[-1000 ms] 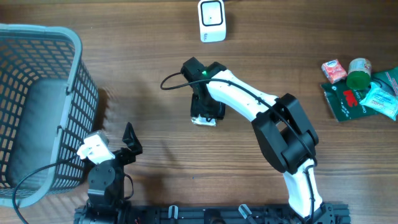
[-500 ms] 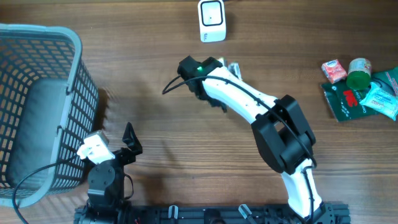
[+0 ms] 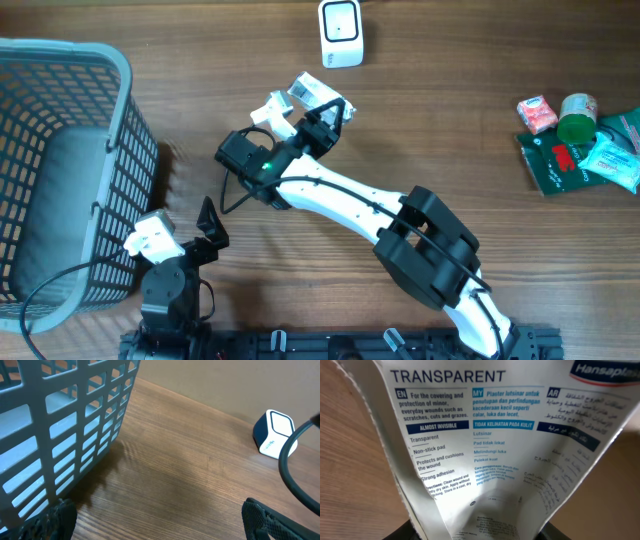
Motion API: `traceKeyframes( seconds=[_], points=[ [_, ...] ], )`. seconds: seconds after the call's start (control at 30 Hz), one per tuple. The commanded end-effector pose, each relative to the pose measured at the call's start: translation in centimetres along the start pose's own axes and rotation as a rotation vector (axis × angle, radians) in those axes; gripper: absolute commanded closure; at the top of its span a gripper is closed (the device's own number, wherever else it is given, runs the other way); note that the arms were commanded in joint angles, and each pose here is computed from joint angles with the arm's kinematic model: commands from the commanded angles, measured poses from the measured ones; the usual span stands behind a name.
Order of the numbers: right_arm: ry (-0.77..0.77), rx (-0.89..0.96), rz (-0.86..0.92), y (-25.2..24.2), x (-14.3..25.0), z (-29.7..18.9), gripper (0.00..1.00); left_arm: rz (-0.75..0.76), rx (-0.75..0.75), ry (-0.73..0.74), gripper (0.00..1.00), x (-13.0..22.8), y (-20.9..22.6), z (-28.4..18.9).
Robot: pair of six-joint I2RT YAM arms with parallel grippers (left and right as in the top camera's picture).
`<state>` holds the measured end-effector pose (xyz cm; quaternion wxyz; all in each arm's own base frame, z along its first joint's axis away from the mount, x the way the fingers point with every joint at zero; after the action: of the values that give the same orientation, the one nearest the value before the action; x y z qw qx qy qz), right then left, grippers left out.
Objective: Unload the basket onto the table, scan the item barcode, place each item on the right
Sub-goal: 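Swing the bandage pack past the scanner with the right gripper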
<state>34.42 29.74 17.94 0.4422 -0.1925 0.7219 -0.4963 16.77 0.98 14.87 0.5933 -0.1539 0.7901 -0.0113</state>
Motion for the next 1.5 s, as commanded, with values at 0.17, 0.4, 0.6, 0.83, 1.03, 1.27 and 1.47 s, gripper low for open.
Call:
traceKeyframes(
  seconds=[0.17, 0.4, 0.6, 0.83, 1.03, 1.27, 1.47],
  points=[
    [-0.066, 0.045, -0.120, 0.5, -1.3, -2.4, 0.51, -0.007, -0.002, -0.007, 0.00, 0.0, 0.0, 0.0],
    [-0.019, -0.032, -0.124, 1.1, -0.7, -0.6, 0.51, -0.007, -0.002, -0.007, 0.00, 0.0, 0.0, 0.0],
    [0.084, -0.223, -0.014, 2.7, 0.5, 2.5, 0.50, -0.007, -0.002, -0.007, 0.00, 0.0, 0.0, 0.0],
    [0.277, -0.746, 0.264, 6.4, 1.0, 1.1, 0.52, -0.007, -0.002, -0.007, 0.00, 0.0, 0.0, 0.0],
    [0.381, -1.219, 0.539, 4.9, -1.5, 1.9, 0.51, -0.007, -0.002, -0.007, 0.00, 0.0, 0.0, 0.0],
    [0.362, -1.831, 1.007, -0.1, -4.4, 9.6, 0.52, -0.007, -0.003, -0.008, 0.00, 0.0, 0.0, 0.0],
    [0.268, -2.011, 1.212, 0.1, -4.7, 15.1, 0.51, -0.007, -0.002, -0.007, 0.00, 0.0, 0.0, 0.0]
  ],
)
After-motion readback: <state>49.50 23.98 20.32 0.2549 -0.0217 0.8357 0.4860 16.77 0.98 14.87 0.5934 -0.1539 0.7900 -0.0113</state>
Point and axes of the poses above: each gripper's point midway between its finger pads, its own z axis out along the fingers, its own y axis along the line the jaws close on, x = y × z, the point moved 6 cm from there along -z, back along the fingers, and after that the axes turned 6 degrees about z, right-handed, at the moved point
